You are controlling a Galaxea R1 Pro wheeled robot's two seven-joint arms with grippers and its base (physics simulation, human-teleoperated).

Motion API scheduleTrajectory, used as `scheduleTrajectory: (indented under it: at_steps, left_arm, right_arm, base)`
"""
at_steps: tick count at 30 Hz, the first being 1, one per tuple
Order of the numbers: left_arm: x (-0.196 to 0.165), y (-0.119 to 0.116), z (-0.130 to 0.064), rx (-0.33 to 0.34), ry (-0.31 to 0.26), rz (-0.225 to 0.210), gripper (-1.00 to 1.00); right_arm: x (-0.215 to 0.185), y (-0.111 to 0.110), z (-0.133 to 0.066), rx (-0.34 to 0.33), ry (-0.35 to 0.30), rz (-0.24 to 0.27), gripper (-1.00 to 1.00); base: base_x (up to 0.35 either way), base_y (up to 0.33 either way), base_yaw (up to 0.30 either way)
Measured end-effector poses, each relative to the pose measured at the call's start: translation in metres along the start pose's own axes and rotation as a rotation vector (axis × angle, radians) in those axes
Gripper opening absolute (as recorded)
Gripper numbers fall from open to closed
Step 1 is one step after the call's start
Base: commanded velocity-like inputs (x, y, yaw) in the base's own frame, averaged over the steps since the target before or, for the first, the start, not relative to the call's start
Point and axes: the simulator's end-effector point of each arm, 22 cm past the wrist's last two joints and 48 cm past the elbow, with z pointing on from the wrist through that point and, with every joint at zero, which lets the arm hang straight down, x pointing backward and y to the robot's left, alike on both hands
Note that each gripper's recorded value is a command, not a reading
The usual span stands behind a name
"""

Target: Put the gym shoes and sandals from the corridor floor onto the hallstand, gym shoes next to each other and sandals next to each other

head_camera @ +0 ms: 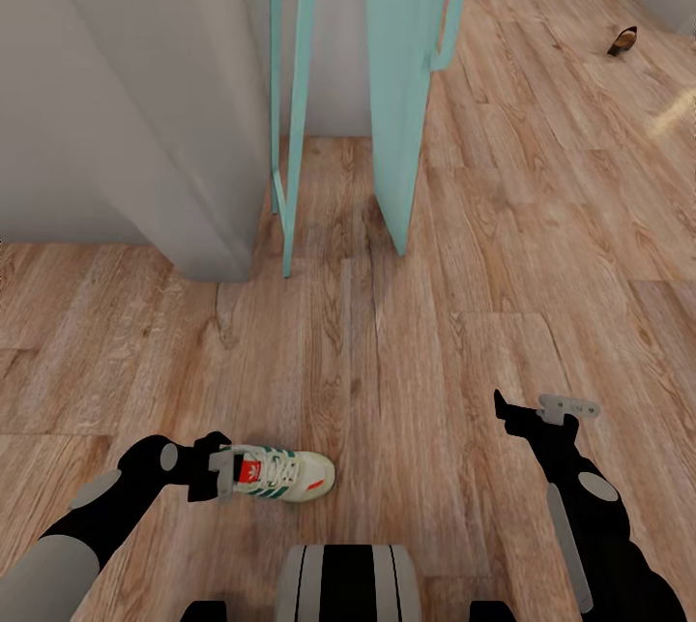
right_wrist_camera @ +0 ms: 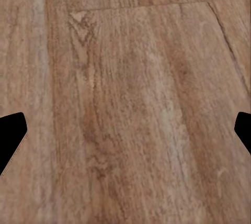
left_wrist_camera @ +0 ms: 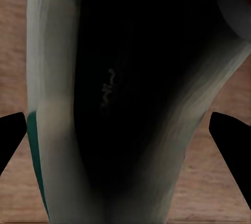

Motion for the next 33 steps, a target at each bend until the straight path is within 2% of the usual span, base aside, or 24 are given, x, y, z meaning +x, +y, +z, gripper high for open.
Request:
scheduleTrajectory:
  at_steps: [5, 17, 18, 20, 25, 26, 27, 29, 30, 32, 33]
  left_arm:
    - [-0.003, 0.007, -0.009, -0.02, -0.002, 0.002, -1.0]
    - [-0.014, 0.026, -0.033, -0.08, -0.023, -0.024, -1.0]
    - [-0.015, 0.032, -0.036, -0.098, -0.025, -0.056, -1.0]
    - [-0.019, 0.035, -0.039, -0.107, -0.028, -0.079, -1.0]
    - [-0.028, 0.042, -0.046, -0.132, -0.033, -0.178, -1.0]
    - [-0.031, 0.044, -0.048, -0.139, -0.041, -0.207, -1.0]
    - [-0.038, 0.048, -0.05, -0.15, -0.064, -0.252, -1.0]
    - [-0.044, 0.052, -0.054, -0.165, -0.085, -0.289, -1.0]
    - [-0.049, 0.055, -0.056, -0.175, -0.107, -0.328, -1.0]
    - [-0.054, 0.059, -0.061, -0.189, -0.13, -0.365, -1.0]
    - [-0.056, 0.063, -0.063, -0.2, -0.151, -0.402, -1.0]
  right_arm:
    - [-0.011, 0.0, -0.004, -0.002, -0.02, 0.004, 1.0]
    - [-0.037, 0.001, -0.016, -0.009, -0.068, 0.013, 1.0]
    - [-0.04, 0.001, -0.017, -0.01, -0.072, 0.014, 1.0]
    - [-0.044, 0.001, -0.019, -0.01, -0.08, 0.016, 1.0]
    - [-0.055, 0.002, -0.025, -0.014, -0.101, 0.019, 1.0]
    - [-0.057, 0.002, -0.026, -0.016, -0.105, 0.02, 1.0]
    - [-0.059, 0.003, -0.027, -0.017, -0.109, 0.02, 1.0]
    - [-0.063, 0.003, -0.029, -0.018, -0.117, 0.021, 1.0]
    - [-0.066, 0.003, -0.03, -0.019, -0.121, 0.022, 1.0]
    - [-0.07, 0.003, -0.032, -0.019, -0.129, 0.023, 1.0]
    - [-0.072, 0.002, -0.034, -0.019, -0.133, 0.025, 1.0]
  base:
    - [0.0, 0.0, 0.0]
    - [0.0, 0.0, 0.0]
    - [0.0, 0.0, 0.0]
    - [0.0, 0.0, 0.0]
    - [0.0, 0.0, 0.0]
    - [0.0, 0.0, 0.0]
    - [0.0, 0.0, 0.0]
    - [0.0, 0.0, 0.0]
    - [0.0, 0.0, 0.0]
    - [0.0, 0.0, 0.0]
    - [0.0, 0.0, 0.0]
